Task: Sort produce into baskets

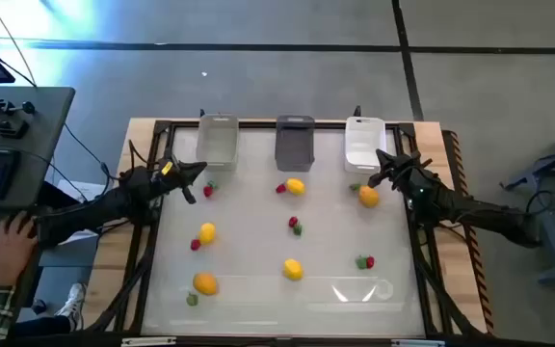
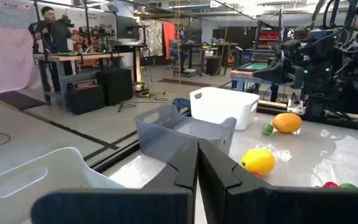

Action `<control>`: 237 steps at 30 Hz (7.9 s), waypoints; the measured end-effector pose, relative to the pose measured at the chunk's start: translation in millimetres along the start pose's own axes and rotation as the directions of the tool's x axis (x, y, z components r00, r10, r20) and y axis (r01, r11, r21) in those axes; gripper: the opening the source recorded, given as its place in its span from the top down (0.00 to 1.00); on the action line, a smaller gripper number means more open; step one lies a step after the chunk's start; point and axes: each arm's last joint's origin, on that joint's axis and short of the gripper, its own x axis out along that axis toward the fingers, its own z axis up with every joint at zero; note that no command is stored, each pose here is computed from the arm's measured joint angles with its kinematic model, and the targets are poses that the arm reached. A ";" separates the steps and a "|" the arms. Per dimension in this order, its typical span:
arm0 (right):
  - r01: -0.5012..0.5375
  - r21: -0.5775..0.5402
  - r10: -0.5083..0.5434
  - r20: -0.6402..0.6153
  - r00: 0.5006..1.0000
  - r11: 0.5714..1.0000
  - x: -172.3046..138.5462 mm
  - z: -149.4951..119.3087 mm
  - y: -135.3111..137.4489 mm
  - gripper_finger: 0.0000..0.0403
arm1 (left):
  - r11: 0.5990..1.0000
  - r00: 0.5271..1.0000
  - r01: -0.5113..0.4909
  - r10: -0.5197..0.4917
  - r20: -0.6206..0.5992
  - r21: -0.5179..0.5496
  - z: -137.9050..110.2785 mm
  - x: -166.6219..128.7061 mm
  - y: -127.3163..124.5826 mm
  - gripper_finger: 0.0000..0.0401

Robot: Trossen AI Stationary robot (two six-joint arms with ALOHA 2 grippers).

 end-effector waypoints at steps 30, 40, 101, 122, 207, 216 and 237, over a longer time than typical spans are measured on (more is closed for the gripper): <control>0.000 0.000 0.000 0.000 1.000 1.000 0.0 0.0 0.0 1.00 | 1.000 1.000 0.000 0.000 -0.001 0.000 -0.1 0.0 0.0 1.00; 0.000 0.000 0.000 0.000 1.000 1.000 0.0 0.1 0.0 1.00 | 1.000 1.000 0.000 0.000 -0.001 0.000 -0.1 0.0 0.0 1.00; 0.000 0.000 0.000 0.000 1.000 1.000 0.0 0.1 0.0 1.00 | 0.977 0.970 0.208 -0.201 0.138 -0.038 18.7 -2.3 -5.5 1.00; 0.000 0.000 0.000 0.000 1.000 1.000 0.0 0.0 0.0 1.00 | 0.894 0.895 0.443 -0.445 -0.027 -0.061 27.4 22.6 -25.1 1.00; -0.007 -0.001 0.007 -0.001 1.000 1.000 0.0 0.1 0.2 1.00 | 0.500 0.535 0.836 -0.658 -0.530 0.224 -24.3 99.6 -285.7 0.46; -0.007 -0.001 0.007 -0.001 1.000 1.000 0.1 -0.1 0.2 1.00 | 0.572 0.648 0.755 -0.573 -0.503 0.321 -22.4 94.2 -289.4 0.38; -0.008 -0.001 0.008 -0.001 1.000 1.000 0.1 0.0 0.3 1.00 | 0.522 0.671 0.740 -0.520 -0.529 0.425 -51.7 114.9 -305.0 0.38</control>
